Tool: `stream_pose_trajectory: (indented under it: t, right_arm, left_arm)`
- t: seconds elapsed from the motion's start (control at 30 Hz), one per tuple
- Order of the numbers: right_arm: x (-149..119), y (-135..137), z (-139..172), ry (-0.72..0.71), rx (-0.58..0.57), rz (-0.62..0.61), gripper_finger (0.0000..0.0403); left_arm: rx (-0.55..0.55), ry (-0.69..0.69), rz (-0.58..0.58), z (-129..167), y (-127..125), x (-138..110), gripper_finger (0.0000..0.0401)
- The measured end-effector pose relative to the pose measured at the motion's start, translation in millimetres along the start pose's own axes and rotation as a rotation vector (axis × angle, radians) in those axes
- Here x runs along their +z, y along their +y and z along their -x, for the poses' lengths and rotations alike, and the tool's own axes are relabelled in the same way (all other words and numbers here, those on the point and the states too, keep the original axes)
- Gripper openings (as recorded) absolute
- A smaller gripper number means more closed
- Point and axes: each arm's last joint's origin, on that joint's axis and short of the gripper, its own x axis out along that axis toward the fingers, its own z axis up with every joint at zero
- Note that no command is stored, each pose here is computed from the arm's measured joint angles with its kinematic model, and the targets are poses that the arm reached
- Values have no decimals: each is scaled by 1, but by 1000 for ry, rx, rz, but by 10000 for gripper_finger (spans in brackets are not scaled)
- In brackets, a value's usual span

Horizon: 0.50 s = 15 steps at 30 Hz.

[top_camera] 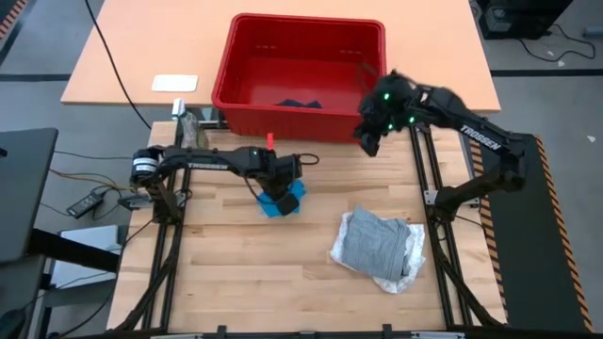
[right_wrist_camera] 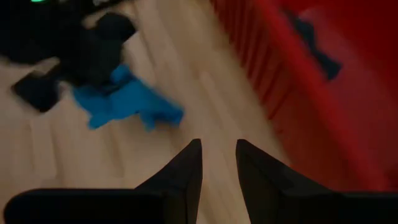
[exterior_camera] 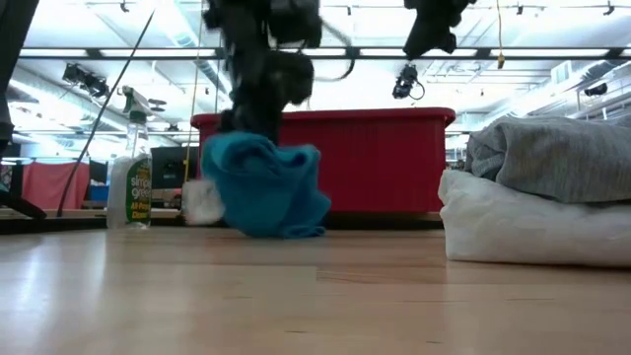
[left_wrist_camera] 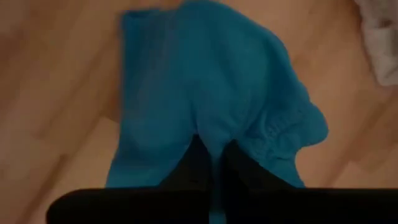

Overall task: Fold laundry
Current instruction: Remove the light blue shorts from the red laundry bin

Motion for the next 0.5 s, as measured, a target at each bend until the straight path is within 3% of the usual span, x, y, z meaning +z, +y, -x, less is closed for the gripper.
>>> stream_pose_trajectory:
  t: [0.13, 0.27, 0.37, 0.43, 0.5]
  right_arm:
    - [-18, 10, -30, 58, 32, -49, 107]
    - [-33, 19, -63, 61, 60, -139, 107]
    - [-43, 24, -91, 42, 95, -209, 107]
    - [-48, 28, -108, 19, 128, -235, 107]
    - [-54, 35, -123, 8, 162, -217, 107]
  left_arm:
    - [-79, 46, 58, -14, 16, -2, 16]
    - [-65, 62, 11, 4, 30, 4, 31]
    - [-49, 56, -152, 13, 36, 2, 43]
    - [-43, 99, -281, -2, 36, -9, 52]
    - [-52, 114, -325, -25, 36, -21, 65]
